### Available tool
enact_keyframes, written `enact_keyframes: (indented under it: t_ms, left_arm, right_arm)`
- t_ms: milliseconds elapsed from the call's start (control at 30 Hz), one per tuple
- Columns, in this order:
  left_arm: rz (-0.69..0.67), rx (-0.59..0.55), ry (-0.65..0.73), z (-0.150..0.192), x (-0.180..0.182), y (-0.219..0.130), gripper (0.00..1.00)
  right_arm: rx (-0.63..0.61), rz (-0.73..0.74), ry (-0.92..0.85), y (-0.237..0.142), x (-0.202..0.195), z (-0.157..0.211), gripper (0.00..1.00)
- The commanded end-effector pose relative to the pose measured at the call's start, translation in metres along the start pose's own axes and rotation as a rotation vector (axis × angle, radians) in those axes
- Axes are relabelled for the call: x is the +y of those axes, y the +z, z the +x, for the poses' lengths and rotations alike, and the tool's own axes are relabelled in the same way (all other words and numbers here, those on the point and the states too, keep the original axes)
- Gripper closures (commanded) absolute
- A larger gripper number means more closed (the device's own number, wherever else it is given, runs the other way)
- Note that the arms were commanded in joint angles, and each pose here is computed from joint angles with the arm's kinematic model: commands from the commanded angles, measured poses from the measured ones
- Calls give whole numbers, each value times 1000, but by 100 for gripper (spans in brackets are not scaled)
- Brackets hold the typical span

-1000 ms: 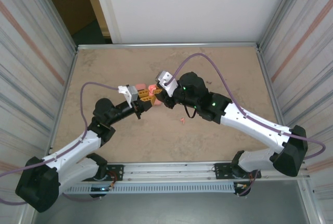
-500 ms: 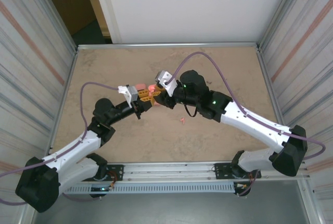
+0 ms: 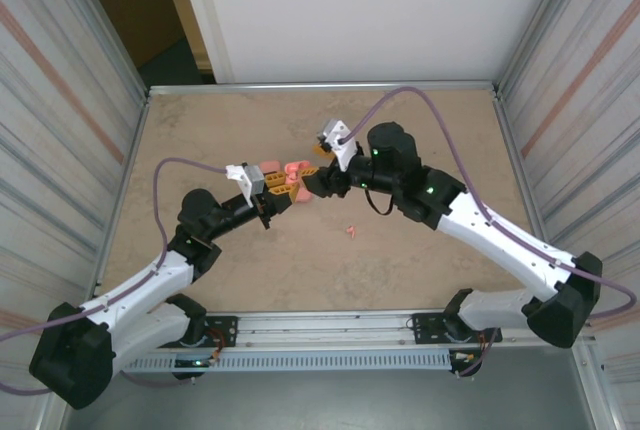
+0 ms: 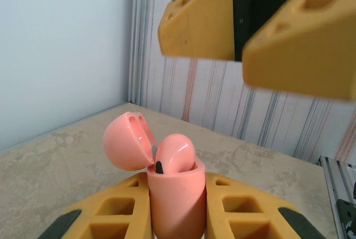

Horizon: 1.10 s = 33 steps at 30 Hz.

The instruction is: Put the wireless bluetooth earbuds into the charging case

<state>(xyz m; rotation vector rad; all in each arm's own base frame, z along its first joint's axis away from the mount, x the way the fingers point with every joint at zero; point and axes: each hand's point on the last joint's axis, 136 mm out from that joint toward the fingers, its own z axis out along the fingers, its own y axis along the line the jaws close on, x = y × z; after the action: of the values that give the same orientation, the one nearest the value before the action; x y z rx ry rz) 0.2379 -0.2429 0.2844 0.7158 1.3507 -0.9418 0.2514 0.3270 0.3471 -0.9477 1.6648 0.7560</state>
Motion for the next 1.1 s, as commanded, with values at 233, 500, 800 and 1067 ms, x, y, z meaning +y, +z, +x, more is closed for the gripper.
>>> enact_keyframes:
  t_ms: [233,500,800,1067]
  left_arm:
    - [-2,-22,24,-8,-4,-4,100]
    - [-17,-26,37,-12,-5,-9,100]
    - [-25,-28,46,-13,-4,-10,100]
    - [-28,-26,45,-13,-4,-11,100]
  right_arm:
    - [53,179,280,-33,-59,39,28]
    - [286,453,485,-56,-107,127,28]
    - [563,493,571,-60,-105,194,30]
    - [730,454,617,-42,-90,238,32]
